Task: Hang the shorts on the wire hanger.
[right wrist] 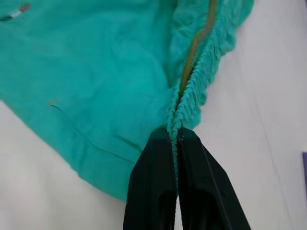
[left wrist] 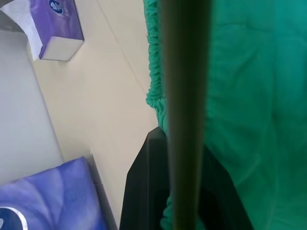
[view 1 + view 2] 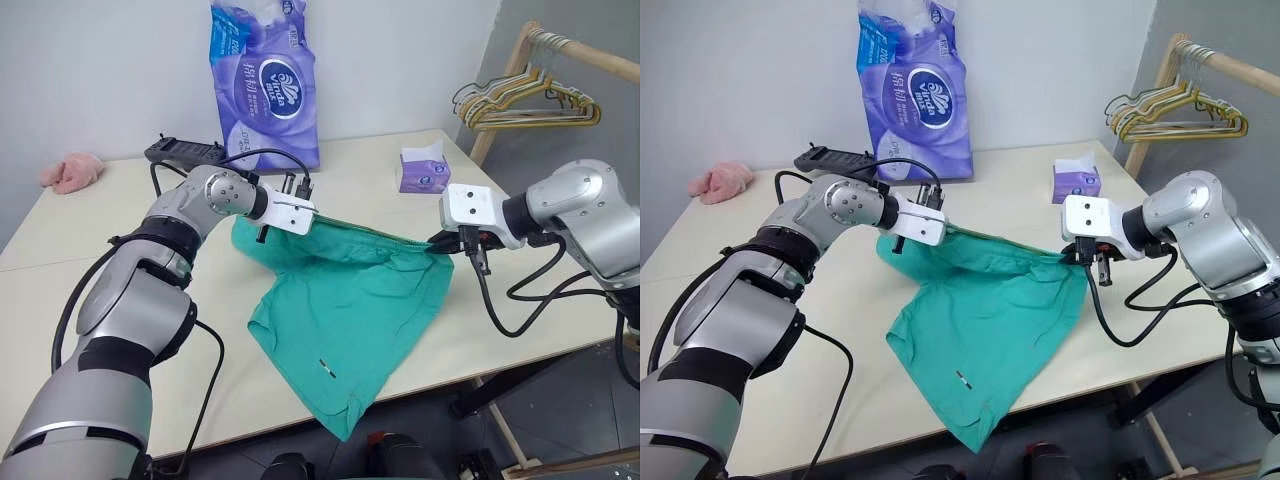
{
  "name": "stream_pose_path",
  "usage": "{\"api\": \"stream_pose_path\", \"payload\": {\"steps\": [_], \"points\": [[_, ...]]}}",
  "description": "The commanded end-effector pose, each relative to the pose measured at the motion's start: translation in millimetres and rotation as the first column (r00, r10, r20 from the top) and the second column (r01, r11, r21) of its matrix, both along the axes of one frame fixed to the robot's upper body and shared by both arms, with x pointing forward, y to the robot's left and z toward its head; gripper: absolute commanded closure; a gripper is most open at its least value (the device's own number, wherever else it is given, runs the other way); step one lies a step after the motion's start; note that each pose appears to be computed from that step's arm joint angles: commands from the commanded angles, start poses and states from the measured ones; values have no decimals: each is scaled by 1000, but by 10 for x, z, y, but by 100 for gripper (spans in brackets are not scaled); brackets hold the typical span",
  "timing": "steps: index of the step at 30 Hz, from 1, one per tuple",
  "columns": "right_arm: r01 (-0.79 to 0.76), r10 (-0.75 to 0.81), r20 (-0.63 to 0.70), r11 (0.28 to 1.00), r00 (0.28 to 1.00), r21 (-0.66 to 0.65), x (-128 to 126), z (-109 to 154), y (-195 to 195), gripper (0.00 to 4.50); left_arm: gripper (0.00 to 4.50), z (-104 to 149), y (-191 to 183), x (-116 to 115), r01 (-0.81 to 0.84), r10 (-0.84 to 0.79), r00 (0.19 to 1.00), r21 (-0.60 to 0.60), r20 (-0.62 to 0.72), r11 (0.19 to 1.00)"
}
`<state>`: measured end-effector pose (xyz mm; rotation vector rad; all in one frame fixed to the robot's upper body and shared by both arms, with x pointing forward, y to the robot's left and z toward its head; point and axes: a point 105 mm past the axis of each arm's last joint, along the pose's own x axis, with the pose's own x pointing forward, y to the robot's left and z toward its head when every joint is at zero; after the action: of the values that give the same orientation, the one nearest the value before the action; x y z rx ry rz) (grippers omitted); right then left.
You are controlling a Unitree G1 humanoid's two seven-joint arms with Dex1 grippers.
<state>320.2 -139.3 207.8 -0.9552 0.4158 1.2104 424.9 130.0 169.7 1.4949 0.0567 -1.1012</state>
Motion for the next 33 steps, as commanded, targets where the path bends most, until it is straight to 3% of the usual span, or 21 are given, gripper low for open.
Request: {"api": "stream_pose_path", "payload": {"steps": [1, 9, 14, 18, 31, 33], "points": [[109, -109, -10, 994, 994, 10, -32, 246, -242, 449, 450, -231, 940, -8, -297, 315, 947, 195, -67, 935], [85, -99, 88, 986, 991, 145, 170, 569, 191, 449, 450, -235, 743, 16, -245, 262, 962, 178, -73, 953], [83, -104, 105, 979, 989, 186, 364, 474, 393, 449, 450, -189, 416, 32, -195, 198, 973, 36, -118, 980], [64, -80, 86, 982, 993, 175, 369, 323, 456, 449, 450, -62, 292, 23, -187, 173, 970, -71, -170, 980], [79, -101, 104, 978, 989, 195, 511, 97, 622, 449, 450, 24, 359, 13, -208, 185, 966, -120, -183, 971], [60, -81, 96, 976, 992, 207, 500, 124, 683, 394, 450, 15, 352, 8, -208, 182, 965, -128, -190, 970]]}}
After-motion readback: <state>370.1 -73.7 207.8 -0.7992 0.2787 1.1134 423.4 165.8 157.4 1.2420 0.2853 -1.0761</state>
